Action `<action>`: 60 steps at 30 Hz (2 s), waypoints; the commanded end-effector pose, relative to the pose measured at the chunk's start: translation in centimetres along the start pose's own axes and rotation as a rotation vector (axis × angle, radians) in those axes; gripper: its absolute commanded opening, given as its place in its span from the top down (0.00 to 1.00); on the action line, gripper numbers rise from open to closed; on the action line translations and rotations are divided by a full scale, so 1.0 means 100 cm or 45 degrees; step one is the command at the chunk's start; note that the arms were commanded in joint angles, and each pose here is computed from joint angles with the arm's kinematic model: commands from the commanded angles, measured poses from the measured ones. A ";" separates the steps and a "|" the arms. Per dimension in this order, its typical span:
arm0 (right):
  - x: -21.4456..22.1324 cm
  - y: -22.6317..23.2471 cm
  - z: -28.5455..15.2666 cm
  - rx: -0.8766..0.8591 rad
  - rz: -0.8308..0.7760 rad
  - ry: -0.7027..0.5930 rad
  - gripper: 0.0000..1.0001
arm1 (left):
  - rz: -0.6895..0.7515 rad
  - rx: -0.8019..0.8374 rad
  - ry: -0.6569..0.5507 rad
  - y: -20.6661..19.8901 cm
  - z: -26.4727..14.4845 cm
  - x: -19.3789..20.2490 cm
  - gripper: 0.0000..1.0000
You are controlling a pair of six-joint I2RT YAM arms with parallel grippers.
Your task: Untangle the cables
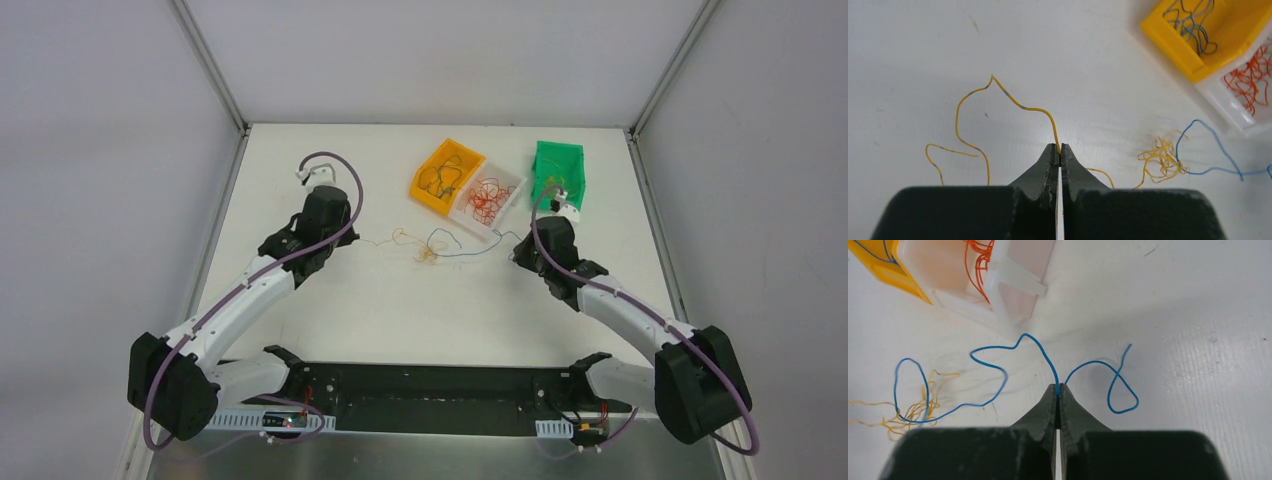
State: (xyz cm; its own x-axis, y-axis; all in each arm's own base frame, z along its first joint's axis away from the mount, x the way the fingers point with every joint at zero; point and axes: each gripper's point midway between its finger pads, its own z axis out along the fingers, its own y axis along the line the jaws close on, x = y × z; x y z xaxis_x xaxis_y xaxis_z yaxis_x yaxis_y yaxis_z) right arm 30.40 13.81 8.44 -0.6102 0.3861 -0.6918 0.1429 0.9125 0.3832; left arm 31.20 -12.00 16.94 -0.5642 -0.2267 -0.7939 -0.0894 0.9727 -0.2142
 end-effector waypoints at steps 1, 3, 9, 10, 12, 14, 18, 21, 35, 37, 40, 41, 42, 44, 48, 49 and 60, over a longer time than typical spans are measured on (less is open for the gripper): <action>0.002 -0.019 -0.011 0.078 0.102 0.004 1.00 | -0.181 -0.268 -0.192 0.043 -0.012 -0.023 1.00; 0.002 -0.021 -0.014 0.081 0.123 0.013 1.00 | -0.216 -0.276 -0.224 0.045 -0.016 -0.028 1.00; -0.023 -0.078 -0.027 0.394 0.363 -0.133 1.00 | -0.348 -0.514 -0.350 0.082 -0.036 -0.036 1.00; -0.027 -0.088 -0.030 0.431 0.414 -0.153 1.00 | -0.383 -0.560 -0.386 0.091 -0.041 -0.037 1.00; -0.032 -0.103 -0.035 0.478 0.483 -0.183 1.00 | -0.423 -0.601 -0.429 0.101 -0.048 -0.036 1.00; -0.036 -0.110 -0.039 0.482 0.526 -0.216 1.00 | -0.455 -0.612 -0.448 0.105 -0.052 -0.034 1.00; -0.038 -0.116 -0.045 0.487 0.551 -0.240 1.00 | -0.480 -0.627 -0.455 0.108 -0.052 -0.031 1.00; -0.038 -0.109 -0.045 0.430 0.519 -0.214 1.00 | -0.460 -0.609 -0.432 0.104 -0.050 -0.031 1.00; -0.041 -0.040 -0.046 0.011 0.364 -0.011 1.00 | -0.029 0.163 -0.031 -0.029 -0.026 -0.039 1.00; -0.039 -0.039 -0.045 0.002 0.366 -0.003 1.00 | -0.014 0.241 -0.034 -0.043 -0.029 -0.048 1.00; -0.039 -0.039 -0.044 -0.005 0.370 -0.008 1.00 | 0.007 0.361 -0.031 -0.065 -0.034 -0.061 1.00; -0.039 -0.039 -0.044 -0.005 0.371 -0.010 1.00 | 0.009 0.404 -0.032 -0.074 -0.036 -0.066 1.00; -0.036 -0.035 -0.044 -0.030 0.368 0.010 1.00 | 0.008 0.426 -0.032 -0.079 -0.036 -0.069 1.00; -0.035 -0.033 -0.045 -0.043 0.359 0.021 1.00 | 0.004 0.501 -0.022 -0.093 -0.038 -0.074 1.00; -0.040 -0.044 -0.049 0.029 0.348 -0.021 1.00 | -0.008 0.646 0.012 -0.122 -0.037 -0.081 1.00; -0.041 -0.049 -0.051 0.068 0.354 -0.032 1.00 | -0.013 0.684 0.031 -0.130 -0.036 -0.082 1.00; -0.058 -0.079 -0.062 0.348 0.342 -0.072 0.07 | 0.032 0.954 0.094 -0.195 -0.040 -0.090 1.00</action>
State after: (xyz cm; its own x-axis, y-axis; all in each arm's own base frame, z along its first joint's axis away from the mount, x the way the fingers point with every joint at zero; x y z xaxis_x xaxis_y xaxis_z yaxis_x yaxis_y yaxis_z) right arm 26.97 3.09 11.16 -0.4822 0.6225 -0.6164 0.5278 0.7680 0.3627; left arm 34.96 -25.50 26.08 -0.6646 -0.1731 -0.7269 0.3559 0.7820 -0.5117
